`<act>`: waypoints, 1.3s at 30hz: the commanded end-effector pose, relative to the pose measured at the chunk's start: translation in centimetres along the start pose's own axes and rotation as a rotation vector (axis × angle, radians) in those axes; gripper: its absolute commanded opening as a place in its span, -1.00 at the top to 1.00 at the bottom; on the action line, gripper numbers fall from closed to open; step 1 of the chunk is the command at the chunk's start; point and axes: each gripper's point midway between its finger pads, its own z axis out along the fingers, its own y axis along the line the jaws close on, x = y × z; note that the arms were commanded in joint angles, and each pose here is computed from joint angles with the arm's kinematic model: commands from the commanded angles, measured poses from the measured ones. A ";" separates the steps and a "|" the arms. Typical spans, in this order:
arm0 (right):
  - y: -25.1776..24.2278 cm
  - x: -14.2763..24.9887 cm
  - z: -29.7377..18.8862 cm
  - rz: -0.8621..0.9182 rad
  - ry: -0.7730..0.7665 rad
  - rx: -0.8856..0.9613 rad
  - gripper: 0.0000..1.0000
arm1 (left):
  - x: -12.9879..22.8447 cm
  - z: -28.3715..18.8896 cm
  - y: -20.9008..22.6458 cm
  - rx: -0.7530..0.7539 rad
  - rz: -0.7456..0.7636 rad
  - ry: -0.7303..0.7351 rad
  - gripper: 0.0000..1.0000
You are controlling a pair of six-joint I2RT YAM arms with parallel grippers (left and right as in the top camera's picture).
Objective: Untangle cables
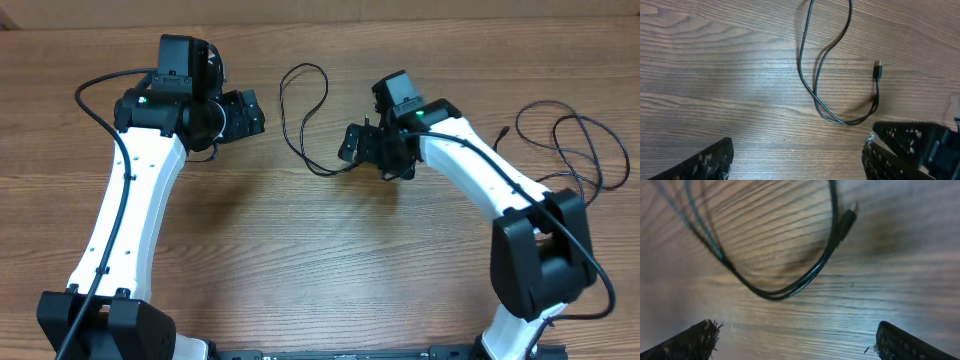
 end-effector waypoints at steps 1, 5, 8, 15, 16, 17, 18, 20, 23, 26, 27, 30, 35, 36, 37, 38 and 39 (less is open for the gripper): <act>-0.6 -0.1 1.3 0.256 -0.003 0.033 -0.99 | -0.3 -0.8 0.0 -0.011 -0.010 -0.025 -0.63; -0.8 -0.1 3.2 0.309 0.016 0.036 -0.89 | -0.2 -0.8 0.0 -0.013 -0.010 -0.019 -0.64; -0.8 0.1 4.4 0.304 0.028 0.041 -0.79 | 0.0 -0.8 0.0 -0.016 -0.011 -0.014 -0.64; -0.8 0.0 5.9 0.351 0.029 0.042 -0.38 | 0.0 -0.8 0.0 -0.016 -0.012 -0.013 -0.63; -0.8 0.0 6.0 0.351 0.029 0.042 -0.25 | 0.0 -0.8 0.0 -0.015 -0.012 -0.013 -0.63; -0.8 -0.1 6.1 0.349 0.027 0.041 -0.16 | 0.0 -0.8 0.0 -0.015 -0.012 -0.013 -0.64; -0.8 0.0 6.1 0.349 0.028 0.040 -0.02 | 0.0 -0.8 0.0 -0.015 -0.012 -0.013 -0.63; -0.6 -0.1 6.2 0.349 0.025 0.036 0.11 | 0.0 -0.8 0.0 -0.015 -0.012 -0.013 -0.64; -0.4 0.0 6.2 0.342 0.024 0.034 0.34 | 0.0 -0.8 0.0 -0.013 -0.012 -0.012 -0.63; -0.3 0.2 6.3 0.335 0.020 0.041 0.73 | 0.0 -0.8 0.0 -0.013 -0.012 -0.012 -0.62; -0.3 0.3 6.4 0.330 0.016 0.047 0.78 | 0.0 -0.8 0.0 -0.013 -0.012 -0.011 -0.62; -0.7 0.4 6.4 0.322 -0.002 0.078 0.92 | 0.1 -0.8 0.0 -0.015 -0.013 -0.006 -0.62; -1.0 0.0 6.2 0.255 -0.028 0.102 0.92 | 0.2 -0.8 0.1 -0.016 -0.014 -0.003 -0.63; -1.2 -0.3 6.1 0.234 -0.036 0.104 0.92 | 0.2 -0.8 0.1 -0.016 -0.014 -0.003 -0.62; -1.2 -0.8 5.6 0.203 -0.047 0.102 0.93 | 0.2 -0.8 0.1 -0.017 -0.013 -0.003 -0.62; -1.4 -1.3 5.1 0.174 -0.059 0.101 0.93 | 0.3 -0.8 0.1 -0.017 -0.014 -0.002 -0.62; -1.6 -2.0 4.3 0.152 -0.078 0.104 0.93 | 0.3 -0.8 0.1 -0.017 -0.014 -0.001 -0.62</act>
